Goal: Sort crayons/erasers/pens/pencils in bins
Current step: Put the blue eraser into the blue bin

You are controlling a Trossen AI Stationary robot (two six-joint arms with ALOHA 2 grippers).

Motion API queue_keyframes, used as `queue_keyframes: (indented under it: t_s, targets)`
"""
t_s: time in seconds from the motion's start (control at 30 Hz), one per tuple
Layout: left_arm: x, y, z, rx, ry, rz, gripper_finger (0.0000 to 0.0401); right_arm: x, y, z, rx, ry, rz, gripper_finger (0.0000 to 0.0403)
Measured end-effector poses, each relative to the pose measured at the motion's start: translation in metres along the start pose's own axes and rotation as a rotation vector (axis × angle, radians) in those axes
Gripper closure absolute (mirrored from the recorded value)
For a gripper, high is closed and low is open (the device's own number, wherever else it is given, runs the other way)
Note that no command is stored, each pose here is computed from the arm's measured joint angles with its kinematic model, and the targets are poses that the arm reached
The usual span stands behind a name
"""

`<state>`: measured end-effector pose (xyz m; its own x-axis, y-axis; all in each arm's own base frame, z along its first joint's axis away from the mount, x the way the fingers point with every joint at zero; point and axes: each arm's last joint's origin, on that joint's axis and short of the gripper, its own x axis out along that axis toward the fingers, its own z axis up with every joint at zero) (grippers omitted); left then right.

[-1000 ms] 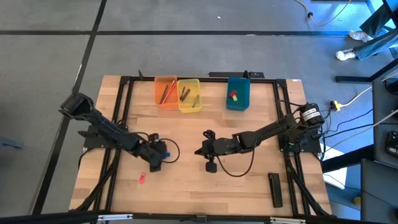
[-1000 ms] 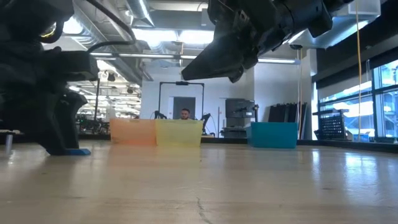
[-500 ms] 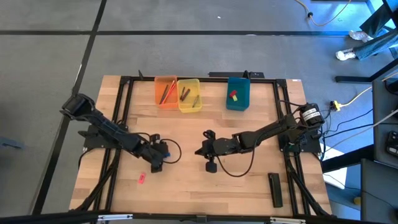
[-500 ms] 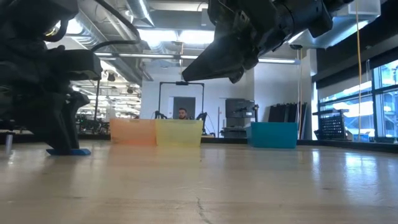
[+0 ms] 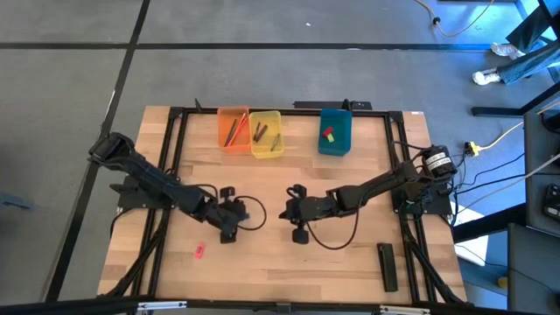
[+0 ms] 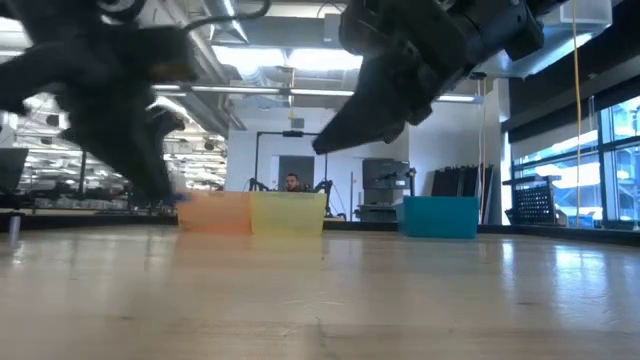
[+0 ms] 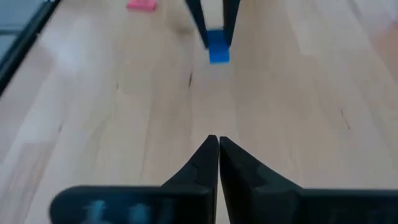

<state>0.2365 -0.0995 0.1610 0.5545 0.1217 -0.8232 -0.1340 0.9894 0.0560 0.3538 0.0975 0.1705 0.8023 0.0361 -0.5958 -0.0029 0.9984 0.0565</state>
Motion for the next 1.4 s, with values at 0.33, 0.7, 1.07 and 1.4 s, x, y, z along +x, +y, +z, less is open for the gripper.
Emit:
queue_keyframes:
  t_s: [0.33,0.7,1.07,1.4]
  targets:
    - [0.004,0.050,0.054,0.016,-0.126,0.075,0.0326,-0.033,0.022,-0.015,-0.012,0.108,-0.279,0.0384]
    - [0.008,0.135,0.094,-0.168,-0.411,0.010,0.0330,-0.070,0.027,-0.044,0.010,0.169,-0.642,0.0390]
    - [0.045,0.148,0.122,-0.152,-0.421,-0.090,0.0332,-0.072,0.001,-0.101,0.202,-0.061,-0.482,0.0395]
    - [0.054,0.134,0.159,-0.221,-0.405,-0.562,0.0328,-0.106,-0.004,-0.087,-0.065,-0.204,-0.341,0.0381]
